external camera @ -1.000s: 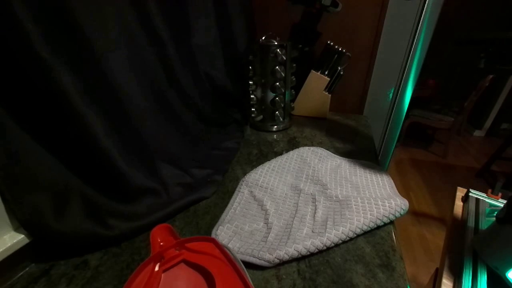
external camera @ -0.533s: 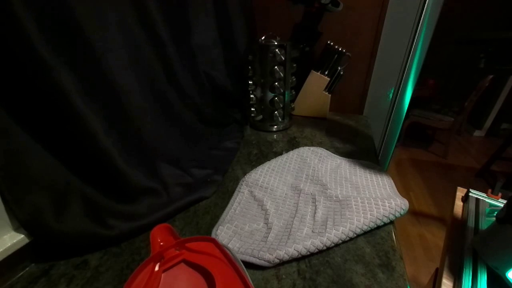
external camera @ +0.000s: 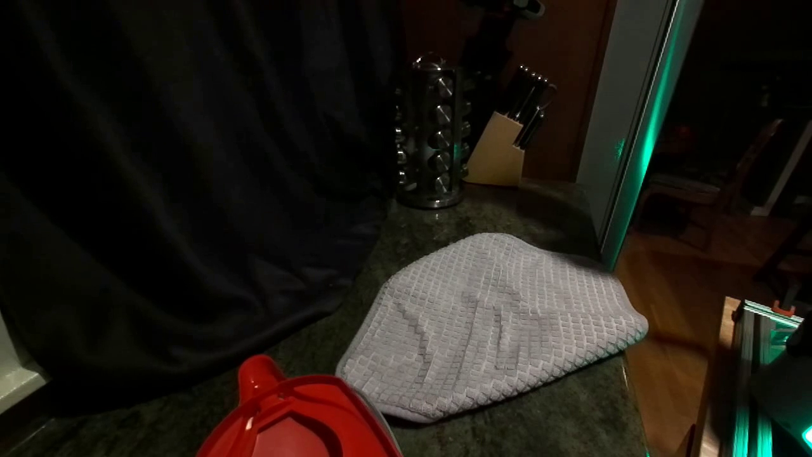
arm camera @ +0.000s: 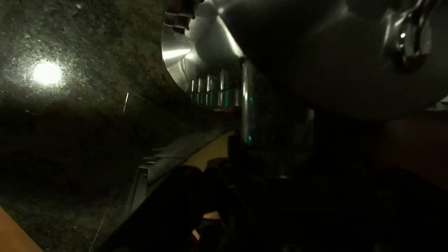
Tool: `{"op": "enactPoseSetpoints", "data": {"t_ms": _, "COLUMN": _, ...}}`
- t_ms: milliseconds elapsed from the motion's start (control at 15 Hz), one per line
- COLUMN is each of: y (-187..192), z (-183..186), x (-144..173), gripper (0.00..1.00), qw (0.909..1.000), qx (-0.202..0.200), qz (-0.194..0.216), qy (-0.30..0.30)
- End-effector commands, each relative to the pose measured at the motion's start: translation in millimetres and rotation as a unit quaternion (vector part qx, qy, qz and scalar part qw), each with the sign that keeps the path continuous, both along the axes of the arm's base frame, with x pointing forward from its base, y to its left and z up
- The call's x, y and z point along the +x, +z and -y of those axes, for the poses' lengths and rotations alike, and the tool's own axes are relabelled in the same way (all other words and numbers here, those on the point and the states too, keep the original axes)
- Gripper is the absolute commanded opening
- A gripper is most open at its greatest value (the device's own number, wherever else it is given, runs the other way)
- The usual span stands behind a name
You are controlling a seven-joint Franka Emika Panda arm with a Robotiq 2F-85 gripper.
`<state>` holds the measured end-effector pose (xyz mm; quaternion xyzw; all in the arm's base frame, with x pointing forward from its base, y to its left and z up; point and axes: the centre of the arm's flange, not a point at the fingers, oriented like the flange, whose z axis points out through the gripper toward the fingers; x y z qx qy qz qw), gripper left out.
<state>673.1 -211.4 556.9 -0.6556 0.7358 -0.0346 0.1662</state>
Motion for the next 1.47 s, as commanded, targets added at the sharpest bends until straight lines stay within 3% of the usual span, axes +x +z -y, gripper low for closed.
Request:
{"op": "enactPoseSetpoints", "data": {"t_ms": 0, "y": 11.8, "z": 10.6, "x": -11.1, "gripper": 0.25, "qw": 0.9999, "qx": 0.007, "qz": 0.003, "qy": -0.007}}
{"op": "enactPoseSetpoints", "data": {"t_ms": 600, "y": 8.2, "z": 14.5, "x": -20.3, "gripper": 0.25, "qw": 0.9951, "qx": 0.062, "qz": -0.007, "qy": -0.077}}
{"op": "enactPoseSetpoints", "data": {"t_ms": 1133, "y": 15.1, "z": 18.9, "x": -15.2, "gripper": 0.25, "qw": 0.9999, "qx": 0.012, "qz": 0.005, "qy": 0.000}}
{"op": "enactPoseSetpoints", "data": {"t_ms": 1400, "y": 13.7, "z": 17.8, "x": -17.6, "gripper": 0.25, "qw": 0.9997, "qx": 0.017, "qz": 0.005, "qy": -0.016}}
